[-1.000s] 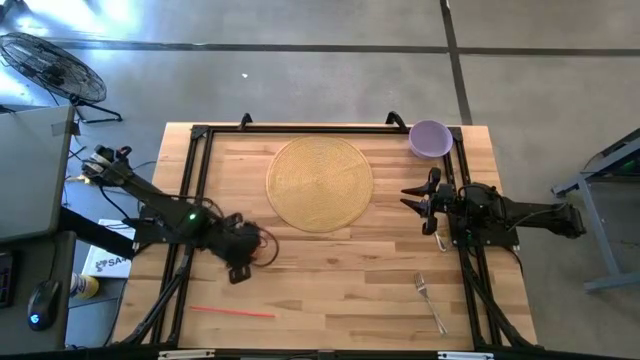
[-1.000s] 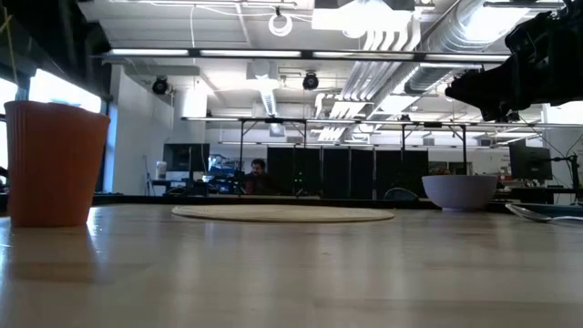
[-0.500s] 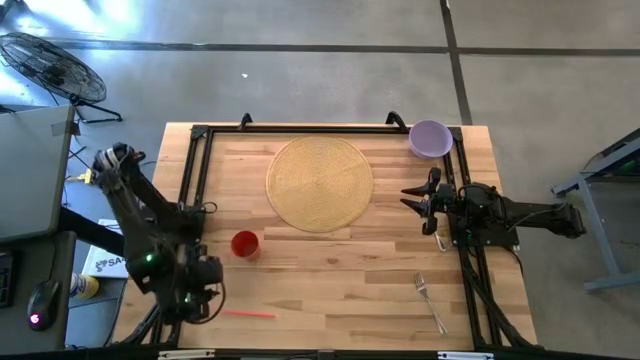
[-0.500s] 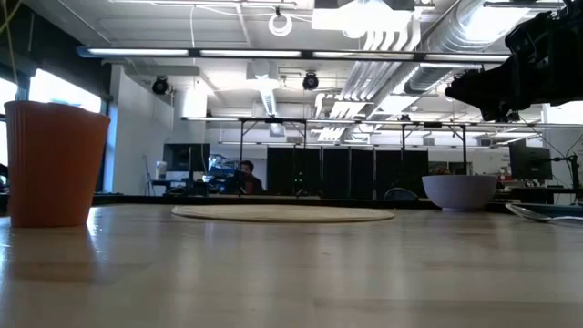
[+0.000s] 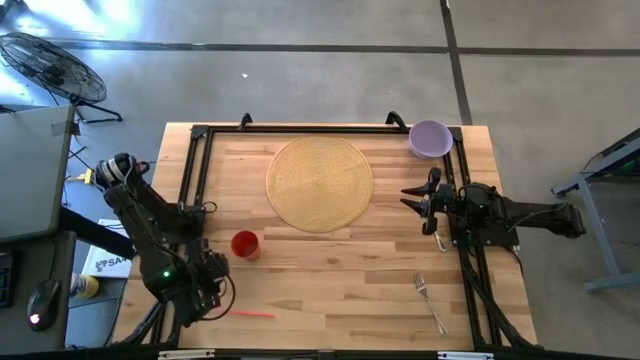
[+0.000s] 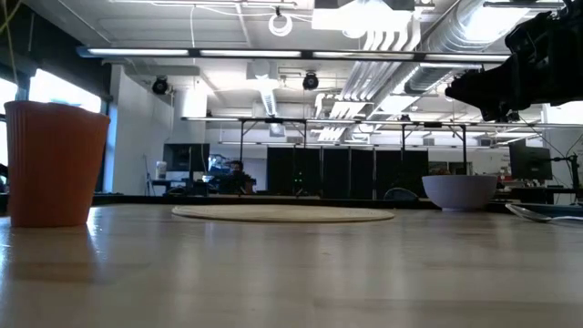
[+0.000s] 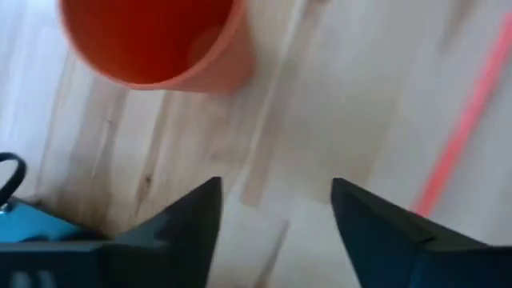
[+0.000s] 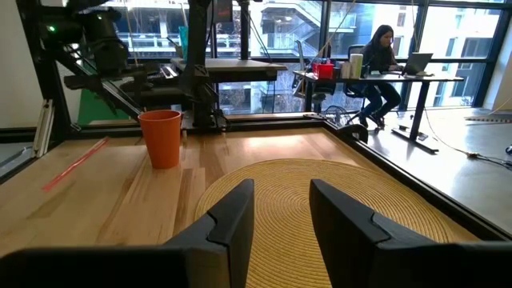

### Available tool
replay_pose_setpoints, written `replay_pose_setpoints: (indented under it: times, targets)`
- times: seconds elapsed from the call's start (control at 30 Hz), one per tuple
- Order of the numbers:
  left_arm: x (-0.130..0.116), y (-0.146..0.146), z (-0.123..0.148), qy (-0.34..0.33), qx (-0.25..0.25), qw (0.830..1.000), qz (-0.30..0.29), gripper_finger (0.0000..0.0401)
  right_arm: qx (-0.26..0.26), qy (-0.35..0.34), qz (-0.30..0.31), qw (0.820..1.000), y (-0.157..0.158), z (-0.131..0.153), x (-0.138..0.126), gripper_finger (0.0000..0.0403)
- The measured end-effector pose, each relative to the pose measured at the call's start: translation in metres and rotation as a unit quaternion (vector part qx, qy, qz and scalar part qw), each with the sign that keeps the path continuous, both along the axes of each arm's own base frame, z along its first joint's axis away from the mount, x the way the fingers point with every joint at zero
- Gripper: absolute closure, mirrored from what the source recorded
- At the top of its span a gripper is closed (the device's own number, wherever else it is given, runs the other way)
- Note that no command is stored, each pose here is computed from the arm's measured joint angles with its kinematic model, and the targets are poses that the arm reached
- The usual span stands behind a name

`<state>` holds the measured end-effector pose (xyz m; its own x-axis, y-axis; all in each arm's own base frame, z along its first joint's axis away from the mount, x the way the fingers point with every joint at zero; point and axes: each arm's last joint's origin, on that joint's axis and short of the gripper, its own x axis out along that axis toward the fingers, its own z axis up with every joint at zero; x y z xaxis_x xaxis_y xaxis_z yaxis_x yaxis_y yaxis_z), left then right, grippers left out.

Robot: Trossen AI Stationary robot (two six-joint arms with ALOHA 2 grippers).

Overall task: Pick & Place Utensil
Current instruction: Put the orange cup on the top right of the table mat

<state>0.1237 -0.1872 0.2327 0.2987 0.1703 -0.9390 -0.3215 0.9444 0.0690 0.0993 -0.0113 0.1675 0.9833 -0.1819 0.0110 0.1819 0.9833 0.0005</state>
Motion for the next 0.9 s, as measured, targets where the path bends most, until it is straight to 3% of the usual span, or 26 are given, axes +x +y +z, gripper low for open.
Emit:
replay_pose_setpoints:
  times: [0.17, 0.3, 0.43, 0.6, 0.9]
  targets:
    - [-0.002, 0.007, -0.022, -0.042, 0.026, 0.998, 0.033, 0.0083, 0.000, 0.000, 0.000, 1.000, 0.000, 0.000, 0.000, 0.0286]
    - [-0.004, 0.012, -0.038, -0.058, 0.029, 0.996, 0.060, 0.0050, 0.000, 0.000, 0.000, 1.000, 0.000, 0.000, 0.000, 0.0286]
    - [-0.007, 0.017, -0.054, -0.072, 0.021, 0.993, 0.088, 0.0044, 0.000, 0.000, 0.000, 1.000, 0.000, 0.000, 0.000, 0.0286]
    - [-0.006, 0.020, -0.082, -0.142, -0.014, 0.986, 0.082, 0.0043, 0.000, 0.000, 0.000, 1.000, 0.000, 0.000, 0.000, 0.0286]
    - [-0.013, 0.037, -0.116, -0.197, -0.020, 0.976, 0.087, 0.0043, 0.000, 0.000, 0.000, 1.000, 0.000, 0.000, 0.000, 0.0286]
